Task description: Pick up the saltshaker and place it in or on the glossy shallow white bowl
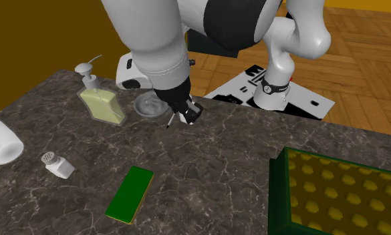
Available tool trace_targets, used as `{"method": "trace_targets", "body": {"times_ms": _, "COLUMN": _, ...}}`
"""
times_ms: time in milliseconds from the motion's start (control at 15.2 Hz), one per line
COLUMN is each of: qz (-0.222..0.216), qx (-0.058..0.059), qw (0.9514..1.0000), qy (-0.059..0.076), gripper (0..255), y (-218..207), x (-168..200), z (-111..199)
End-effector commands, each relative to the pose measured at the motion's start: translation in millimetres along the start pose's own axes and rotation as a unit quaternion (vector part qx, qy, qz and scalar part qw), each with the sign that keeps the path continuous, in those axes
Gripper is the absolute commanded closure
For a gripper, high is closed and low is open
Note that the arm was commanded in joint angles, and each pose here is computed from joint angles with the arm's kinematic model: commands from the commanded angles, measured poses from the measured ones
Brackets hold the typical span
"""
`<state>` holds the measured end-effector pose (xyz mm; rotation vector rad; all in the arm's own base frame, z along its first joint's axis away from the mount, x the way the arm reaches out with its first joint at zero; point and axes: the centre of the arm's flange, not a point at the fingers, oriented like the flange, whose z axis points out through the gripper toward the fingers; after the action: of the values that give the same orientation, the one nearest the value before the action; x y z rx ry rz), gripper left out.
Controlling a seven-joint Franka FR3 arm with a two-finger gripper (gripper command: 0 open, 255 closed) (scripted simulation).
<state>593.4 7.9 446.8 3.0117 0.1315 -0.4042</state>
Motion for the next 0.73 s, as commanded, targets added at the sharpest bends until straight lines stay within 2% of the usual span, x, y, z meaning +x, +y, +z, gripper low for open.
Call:
{"method": "trace_targets", "body": {"times_ms": 0, "qz": -0.001, "qx": 0.0, "qw": 1.0, "qy": 0.0, "gripper": 255, "y": 26, "x": 0, "z": 2}}
{"method": "trace_targets", "body": {"times_ms": 660, "qz": -0.001, "qx": 0.0, "qw": 1.0, "qy": 0.0, "gripper": 255, "y": 157, "x": -16, "z": 17}}
